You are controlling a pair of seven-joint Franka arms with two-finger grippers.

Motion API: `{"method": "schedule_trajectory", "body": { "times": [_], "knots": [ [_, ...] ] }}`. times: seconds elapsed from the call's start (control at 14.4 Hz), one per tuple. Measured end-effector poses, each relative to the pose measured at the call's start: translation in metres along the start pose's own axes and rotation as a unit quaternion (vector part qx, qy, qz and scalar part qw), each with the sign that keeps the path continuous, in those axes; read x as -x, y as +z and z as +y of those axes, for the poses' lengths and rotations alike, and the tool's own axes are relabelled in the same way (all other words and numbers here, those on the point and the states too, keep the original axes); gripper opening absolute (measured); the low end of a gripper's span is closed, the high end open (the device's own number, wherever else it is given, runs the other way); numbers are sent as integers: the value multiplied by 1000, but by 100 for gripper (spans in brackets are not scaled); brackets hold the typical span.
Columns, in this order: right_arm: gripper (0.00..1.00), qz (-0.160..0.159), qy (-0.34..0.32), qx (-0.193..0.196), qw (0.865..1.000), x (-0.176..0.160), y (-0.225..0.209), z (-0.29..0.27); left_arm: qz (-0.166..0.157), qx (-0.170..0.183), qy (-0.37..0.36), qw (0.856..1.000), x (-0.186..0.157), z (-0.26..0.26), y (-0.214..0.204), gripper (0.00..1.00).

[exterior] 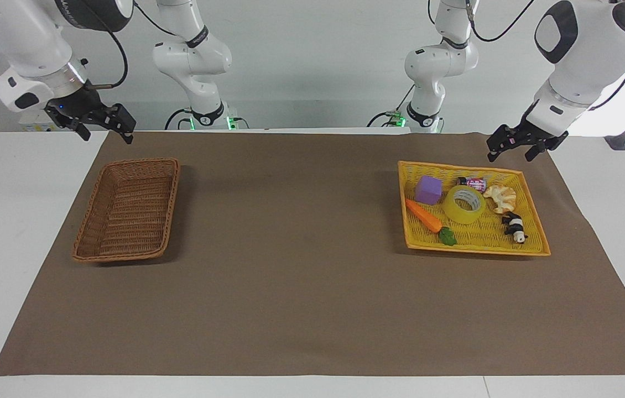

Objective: Move tape to another basket

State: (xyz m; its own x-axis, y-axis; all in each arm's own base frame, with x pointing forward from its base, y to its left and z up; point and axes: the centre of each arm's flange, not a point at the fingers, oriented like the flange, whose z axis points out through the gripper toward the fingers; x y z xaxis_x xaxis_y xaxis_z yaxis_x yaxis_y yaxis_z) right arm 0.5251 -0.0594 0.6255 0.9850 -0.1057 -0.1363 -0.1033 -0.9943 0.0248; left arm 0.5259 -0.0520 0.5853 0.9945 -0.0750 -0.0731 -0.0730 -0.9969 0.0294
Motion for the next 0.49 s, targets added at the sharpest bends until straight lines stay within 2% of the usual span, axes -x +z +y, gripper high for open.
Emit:
{"method": "schedule_trajectory", "body": {
  "times": [0.49],
  "knots": [
    [100,0,0,0,1000,0,0,0,1,0,-2,1000,0,0,0,100]
  ]
}}
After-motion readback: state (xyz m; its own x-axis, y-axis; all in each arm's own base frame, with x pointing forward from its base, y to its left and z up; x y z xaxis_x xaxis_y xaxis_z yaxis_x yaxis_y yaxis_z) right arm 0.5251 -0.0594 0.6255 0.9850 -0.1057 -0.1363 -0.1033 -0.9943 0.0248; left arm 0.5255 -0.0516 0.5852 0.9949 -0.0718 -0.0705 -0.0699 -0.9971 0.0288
